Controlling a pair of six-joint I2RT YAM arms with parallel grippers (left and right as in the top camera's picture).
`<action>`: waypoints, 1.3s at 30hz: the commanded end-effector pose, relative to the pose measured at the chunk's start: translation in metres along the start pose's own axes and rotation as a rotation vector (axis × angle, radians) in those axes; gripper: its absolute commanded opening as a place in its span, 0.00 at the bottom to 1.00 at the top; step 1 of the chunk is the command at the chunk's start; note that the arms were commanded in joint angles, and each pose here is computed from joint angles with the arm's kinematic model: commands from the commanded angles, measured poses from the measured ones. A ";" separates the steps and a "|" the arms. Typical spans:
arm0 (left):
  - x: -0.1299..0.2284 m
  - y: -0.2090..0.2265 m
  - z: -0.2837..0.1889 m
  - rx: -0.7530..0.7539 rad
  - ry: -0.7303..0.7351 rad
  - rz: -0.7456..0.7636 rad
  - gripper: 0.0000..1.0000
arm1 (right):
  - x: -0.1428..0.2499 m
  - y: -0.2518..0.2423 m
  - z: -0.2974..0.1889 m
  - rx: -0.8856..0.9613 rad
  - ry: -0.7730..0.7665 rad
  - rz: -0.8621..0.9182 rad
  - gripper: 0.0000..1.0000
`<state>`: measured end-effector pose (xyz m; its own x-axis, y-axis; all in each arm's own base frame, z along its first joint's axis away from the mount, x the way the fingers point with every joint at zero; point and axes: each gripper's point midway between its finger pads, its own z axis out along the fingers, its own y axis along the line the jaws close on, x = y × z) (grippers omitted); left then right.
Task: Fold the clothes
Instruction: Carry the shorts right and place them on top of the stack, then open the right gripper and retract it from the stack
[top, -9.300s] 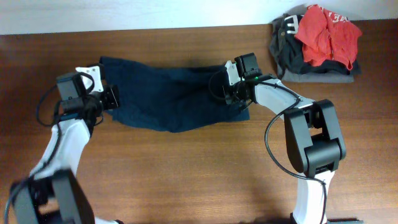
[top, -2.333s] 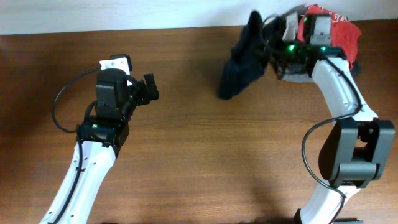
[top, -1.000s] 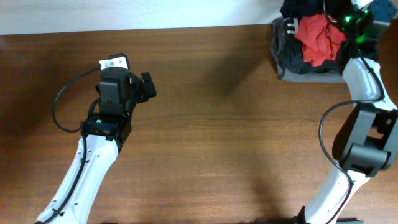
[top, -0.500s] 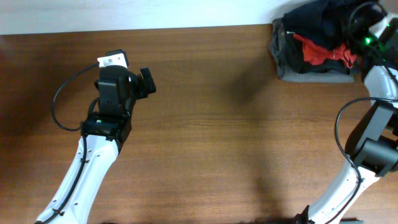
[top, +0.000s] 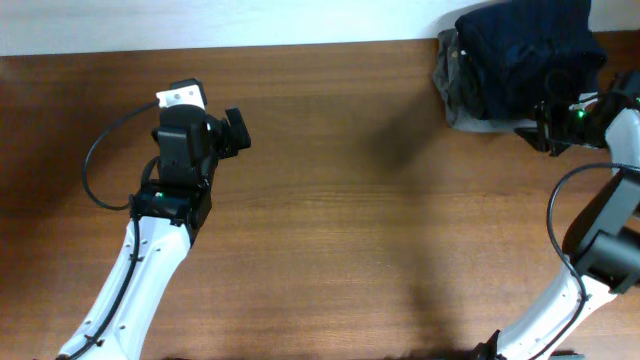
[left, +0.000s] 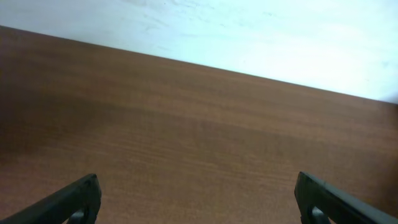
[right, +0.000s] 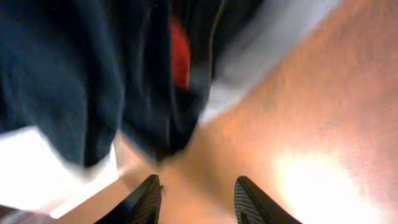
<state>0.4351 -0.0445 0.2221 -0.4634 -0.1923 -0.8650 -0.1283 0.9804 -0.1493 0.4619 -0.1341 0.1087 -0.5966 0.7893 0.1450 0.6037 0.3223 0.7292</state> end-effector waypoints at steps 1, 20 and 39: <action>0.000 0.004 0.000 -0.015 0.007 -0.007 0.99 | 0.016 0.030 -0.048 -0.034 -0.051 -0.184 0.43; 0.010 0.006 0.006 -0.025 0.040 0.000 0.99 | -0.123 0.165 -0.034 0.339 -1.067 -1.041 0.99; 0.045 0.013 0.047 -0.077 0.114 0.020 0.99 | -0.174 0.037 0.050 0.417 -0.888 -0.799 0.99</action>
<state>0.4515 -0.0461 0.1568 -0.5753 -0.1715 -0.7997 -0.1523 0.9831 -0.1013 0.6280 -0.2340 0.1081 -0.3342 0.2950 -0.8951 0.4344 0.8911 0.1315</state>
